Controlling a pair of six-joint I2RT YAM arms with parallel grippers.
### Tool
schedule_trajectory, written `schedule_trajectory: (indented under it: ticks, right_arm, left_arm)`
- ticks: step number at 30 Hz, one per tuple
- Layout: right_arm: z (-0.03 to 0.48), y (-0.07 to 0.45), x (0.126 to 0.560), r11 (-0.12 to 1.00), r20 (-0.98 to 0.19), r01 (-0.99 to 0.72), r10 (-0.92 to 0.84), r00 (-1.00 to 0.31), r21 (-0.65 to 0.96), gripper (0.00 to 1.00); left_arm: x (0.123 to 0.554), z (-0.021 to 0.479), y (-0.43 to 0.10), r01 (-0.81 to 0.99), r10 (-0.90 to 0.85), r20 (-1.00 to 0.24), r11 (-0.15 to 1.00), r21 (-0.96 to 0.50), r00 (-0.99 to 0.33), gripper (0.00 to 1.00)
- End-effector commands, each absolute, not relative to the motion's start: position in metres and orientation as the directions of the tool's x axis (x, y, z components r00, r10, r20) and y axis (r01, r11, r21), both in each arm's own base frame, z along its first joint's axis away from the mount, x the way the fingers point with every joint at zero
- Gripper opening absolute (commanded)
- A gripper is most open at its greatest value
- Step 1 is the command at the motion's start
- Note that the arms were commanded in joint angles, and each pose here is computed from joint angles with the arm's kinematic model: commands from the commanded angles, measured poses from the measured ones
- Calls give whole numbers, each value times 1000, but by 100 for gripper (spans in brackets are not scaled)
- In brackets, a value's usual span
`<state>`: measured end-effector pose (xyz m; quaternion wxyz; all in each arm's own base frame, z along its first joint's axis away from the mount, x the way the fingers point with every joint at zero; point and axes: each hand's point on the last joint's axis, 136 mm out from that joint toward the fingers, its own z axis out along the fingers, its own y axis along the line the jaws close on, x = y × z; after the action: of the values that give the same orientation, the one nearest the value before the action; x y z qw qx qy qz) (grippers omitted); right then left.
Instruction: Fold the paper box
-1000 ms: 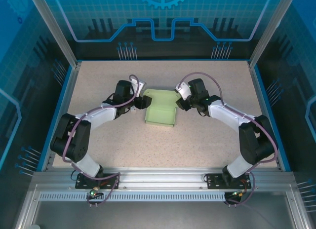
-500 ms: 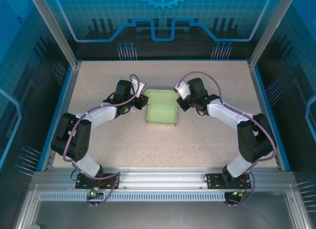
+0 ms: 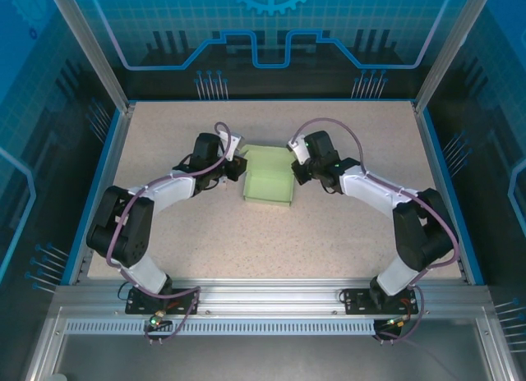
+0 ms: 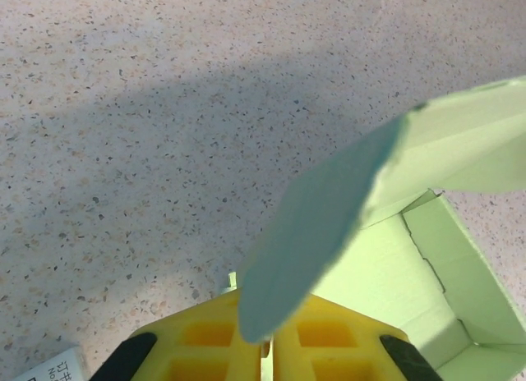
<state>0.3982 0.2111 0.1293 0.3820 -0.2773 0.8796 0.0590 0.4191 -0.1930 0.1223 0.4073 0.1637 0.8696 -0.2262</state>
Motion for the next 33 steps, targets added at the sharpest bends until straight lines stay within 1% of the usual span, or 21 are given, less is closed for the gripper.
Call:
schedule_trajectory:
  ticks: [1, 5, 9, 14, 21, 25, 33]
  right_arm:
    - [132, 202, 405, 909, -692, -398, -368, -621, -127, 0]
    - [138, 195, 406, 949, -690, -279, -300, -659, -146, 0]
    - [143, 187, 407, 973, -697, -146, -231, -679, -180, 0]
    - [140, 187, 412, 982, -705, -58, -170, -689, -180, 0]
    - [144, 188, 422, 985, -735, 3, -126, -666, -171, 0]
    - [147, 190, 428, 989, -749, 9, -106, -655, -148, 0]
    - [140, 188, 435, 996, -751, 38, -34, -659, -78, 1]
  left_arm:
    - [424, 143, -206, 465, 49, -818, 841, -275, -573, 10]
    - [422, 147, -213, 431, 39, -826, 866, -253, -563, 9]
    - [424, 154, -218, 355, -25, -831, 896, -265, -556, 9]
    - [427, 158, -230, 273, -96, -829, 918, -288, -552, 7]
    - [441, 164, -236, 180, -183, -829, 930, -320, -528, 3]
    - [449, 168, -238, 145, -211, -832, 934, -327, -514, 4]
    - [450, 155, -246, 118, -214, -837, 943, -312, -503, 3]
